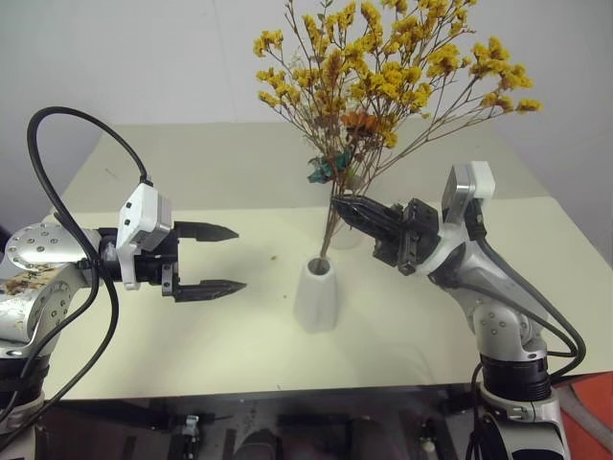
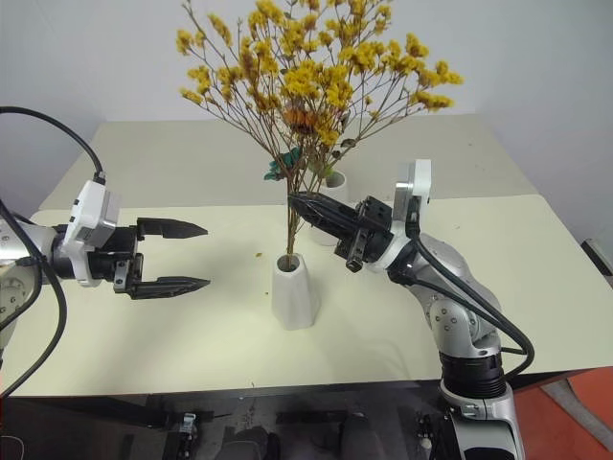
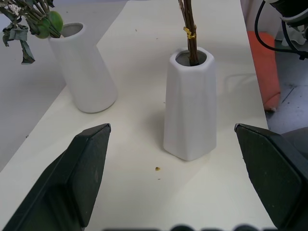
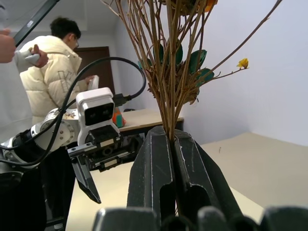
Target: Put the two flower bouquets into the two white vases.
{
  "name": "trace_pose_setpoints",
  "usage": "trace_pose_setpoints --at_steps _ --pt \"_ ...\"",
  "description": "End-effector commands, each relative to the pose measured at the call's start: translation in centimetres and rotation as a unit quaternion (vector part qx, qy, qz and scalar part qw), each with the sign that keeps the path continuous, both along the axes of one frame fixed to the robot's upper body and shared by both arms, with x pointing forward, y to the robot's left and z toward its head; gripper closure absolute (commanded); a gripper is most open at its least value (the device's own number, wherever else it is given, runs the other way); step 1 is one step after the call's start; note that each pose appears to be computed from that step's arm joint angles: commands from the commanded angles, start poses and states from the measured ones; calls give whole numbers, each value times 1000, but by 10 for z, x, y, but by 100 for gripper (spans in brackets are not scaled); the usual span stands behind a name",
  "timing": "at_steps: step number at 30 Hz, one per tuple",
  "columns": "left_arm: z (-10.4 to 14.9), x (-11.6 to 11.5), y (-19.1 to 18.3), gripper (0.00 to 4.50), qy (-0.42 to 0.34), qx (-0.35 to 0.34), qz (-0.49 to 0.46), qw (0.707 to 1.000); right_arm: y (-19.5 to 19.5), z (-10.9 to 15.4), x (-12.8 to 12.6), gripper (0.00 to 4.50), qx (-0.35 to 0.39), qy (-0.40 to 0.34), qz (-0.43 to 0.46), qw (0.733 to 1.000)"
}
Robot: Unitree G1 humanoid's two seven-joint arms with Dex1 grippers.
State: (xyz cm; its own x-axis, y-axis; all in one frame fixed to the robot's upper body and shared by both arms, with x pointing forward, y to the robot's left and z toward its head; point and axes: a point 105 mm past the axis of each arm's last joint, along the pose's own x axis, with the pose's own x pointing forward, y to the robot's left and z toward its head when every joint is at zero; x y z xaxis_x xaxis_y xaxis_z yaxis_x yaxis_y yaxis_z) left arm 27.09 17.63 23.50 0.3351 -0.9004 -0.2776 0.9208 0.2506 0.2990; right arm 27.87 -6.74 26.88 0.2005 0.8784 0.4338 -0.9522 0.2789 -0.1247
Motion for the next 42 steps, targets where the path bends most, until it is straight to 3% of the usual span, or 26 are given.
trace_pose_setpoints --at_steps 1,13,29,33,42 --pt "12 -3 0 0 -25 -3 -3 1000 -1 -1 -3 446 7 -19 2 1000" --pt "12 -2 0 0 -27 -4 -1 1000 4 -24 0 446 -23 -45 -12 999" --pt "12 -1 -1 0 -30 -4 -4 1000 6 -34 -6 446 -48 -68 -1 997" --pt "12 -1 -1 0 -28 -4 -4 1000 4 -29 -10 349 -46 -57 19 997" --pt "11 -2 -2 0 -26 -5 -5 1000 3 -32 -11 45 -87 -65 -1 994"
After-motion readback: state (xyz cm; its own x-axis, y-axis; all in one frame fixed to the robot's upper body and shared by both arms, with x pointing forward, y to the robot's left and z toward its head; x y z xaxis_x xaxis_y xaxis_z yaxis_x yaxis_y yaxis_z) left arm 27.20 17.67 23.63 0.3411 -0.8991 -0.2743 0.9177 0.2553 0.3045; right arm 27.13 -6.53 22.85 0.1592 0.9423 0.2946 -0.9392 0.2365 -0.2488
